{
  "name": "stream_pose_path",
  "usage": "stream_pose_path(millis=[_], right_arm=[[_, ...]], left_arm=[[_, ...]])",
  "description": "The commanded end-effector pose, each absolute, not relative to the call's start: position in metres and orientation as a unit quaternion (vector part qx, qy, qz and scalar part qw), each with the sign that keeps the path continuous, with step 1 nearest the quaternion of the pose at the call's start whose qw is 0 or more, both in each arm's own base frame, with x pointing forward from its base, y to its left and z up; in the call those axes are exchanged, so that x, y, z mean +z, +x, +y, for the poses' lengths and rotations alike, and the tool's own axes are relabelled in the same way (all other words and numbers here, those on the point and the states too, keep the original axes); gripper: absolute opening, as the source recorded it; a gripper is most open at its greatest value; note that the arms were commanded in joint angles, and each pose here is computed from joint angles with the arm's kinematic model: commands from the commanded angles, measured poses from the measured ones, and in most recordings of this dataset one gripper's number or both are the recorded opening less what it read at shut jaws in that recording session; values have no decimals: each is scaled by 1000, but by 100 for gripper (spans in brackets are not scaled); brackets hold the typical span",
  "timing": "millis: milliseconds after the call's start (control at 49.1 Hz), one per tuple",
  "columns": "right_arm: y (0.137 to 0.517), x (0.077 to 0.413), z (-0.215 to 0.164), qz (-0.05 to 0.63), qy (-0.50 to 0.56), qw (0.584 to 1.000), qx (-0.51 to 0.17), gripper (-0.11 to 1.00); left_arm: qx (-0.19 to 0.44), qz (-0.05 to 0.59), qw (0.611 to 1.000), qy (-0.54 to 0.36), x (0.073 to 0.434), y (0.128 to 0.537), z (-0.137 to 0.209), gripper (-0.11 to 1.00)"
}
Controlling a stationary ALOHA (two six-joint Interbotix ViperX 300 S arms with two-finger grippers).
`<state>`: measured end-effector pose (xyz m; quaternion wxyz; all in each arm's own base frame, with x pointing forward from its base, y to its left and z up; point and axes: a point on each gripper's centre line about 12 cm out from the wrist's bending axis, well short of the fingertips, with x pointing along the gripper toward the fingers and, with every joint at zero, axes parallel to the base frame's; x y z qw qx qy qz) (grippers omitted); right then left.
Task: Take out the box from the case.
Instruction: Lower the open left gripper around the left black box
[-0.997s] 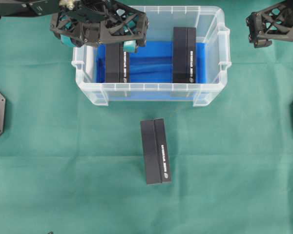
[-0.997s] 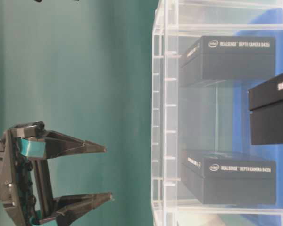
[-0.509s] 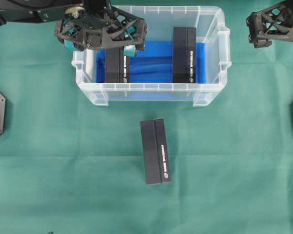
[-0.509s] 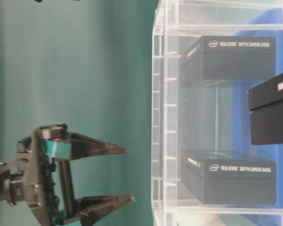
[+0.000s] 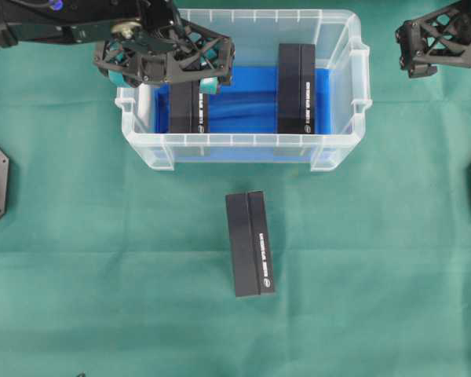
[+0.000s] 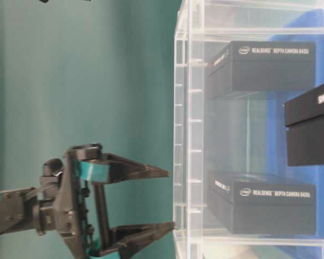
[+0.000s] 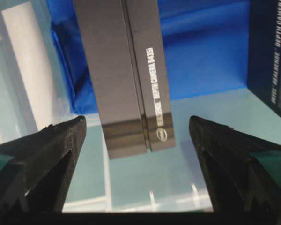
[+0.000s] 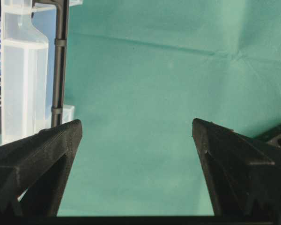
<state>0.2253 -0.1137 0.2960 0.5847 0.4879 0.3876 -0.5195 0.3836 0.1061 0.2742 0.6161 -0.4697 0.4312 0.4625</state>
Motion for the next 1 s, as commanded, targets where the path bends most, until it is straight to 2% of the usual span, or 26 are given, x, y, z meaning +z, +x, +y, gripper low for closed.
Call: stream_pose_path(millis=[0, 488, 977], right_arm=[[225, 302, -113, 379, 490, 593, -515, 93], [226, 302, -111, 381, 488, 596, -512, 94], [228, 302, -108, 381, 487, 601, -506, 94]], left_arm=[[459, 418, 624, -475, 278, 384, 109, 90], [463, 426, 615, -475, 242, 385, 113, 90], [465, 425, 613, -477, 223, 387, 117, 90]])
